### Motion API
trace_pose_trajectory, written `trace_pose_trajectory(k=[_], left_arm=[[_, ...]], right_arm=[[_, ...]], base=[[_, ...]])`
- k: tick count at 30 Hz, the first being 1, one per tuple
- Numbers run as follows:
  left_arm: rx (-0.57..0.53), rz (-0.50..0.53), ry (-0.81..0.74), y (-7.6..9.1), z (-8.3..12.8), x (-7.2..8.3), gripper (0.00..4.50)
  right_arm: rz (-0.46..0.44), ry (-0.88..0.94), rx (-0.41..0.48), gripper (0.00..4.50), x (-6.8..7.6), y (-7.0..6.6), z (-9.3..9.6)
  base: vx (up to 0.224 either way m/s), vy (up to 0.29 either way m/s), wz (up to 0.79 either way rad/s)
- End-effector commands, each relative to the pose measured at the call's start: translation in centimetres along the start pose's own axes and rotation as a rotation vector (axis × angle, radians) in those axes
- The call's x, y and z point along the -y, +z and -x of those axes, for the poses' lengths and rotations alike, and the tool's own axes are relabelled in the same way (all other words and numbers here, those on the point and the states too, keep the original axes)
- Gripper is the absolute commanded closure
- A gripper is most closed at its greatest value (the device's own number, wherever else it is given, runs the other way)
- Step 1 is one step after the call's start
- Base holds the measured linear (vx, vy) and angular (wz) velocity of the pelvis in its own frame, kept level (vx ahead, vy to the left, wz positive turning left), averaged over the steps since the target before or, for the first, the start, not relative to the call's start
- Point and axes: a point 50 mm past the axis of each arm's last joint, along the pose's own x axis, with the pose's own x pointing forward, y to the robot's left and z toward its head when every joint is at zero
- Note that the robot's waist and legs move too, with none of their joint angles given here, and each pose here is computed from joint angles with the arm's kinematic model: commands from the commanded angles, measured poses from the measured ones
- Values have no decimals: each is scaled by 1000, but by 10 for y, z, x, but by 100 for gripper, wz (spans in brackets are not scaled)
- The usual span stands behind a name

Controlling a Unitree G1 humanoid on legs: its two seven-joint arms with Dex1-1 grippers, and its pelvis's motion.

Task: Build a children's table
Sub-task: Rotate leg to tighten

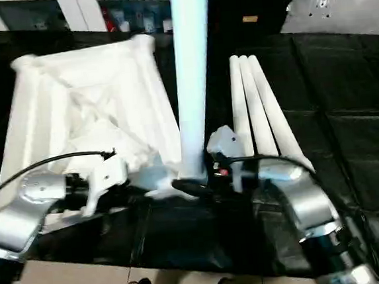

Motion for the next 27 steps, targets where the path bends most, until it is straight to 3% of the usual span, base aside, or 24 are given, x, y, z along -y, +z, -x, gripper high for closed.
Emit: trace_pose_trajectory(k=[1, 8, 20, 27], left_arm=[[-42, 7, -122, -8, -4, 6, 450], [-107, -48, -197, -12, 5, 2, 450], [-116, -75, -247, -13, 5, 1, 450], [-115, -76, -262, -14, 4, 2, 450]], right_arm=[[19, 77, -3, 7, 1, 1, 2], [40, 239, -74, 62, 0, -2, 2], [43, 281, -70, 174, 3, -2, -5], [39, 305, -58, 189, 1, -3, -11]], base=[[0, 0, 0], [0, 0, 0], [0, 0, 0], [0, 0, 0]])
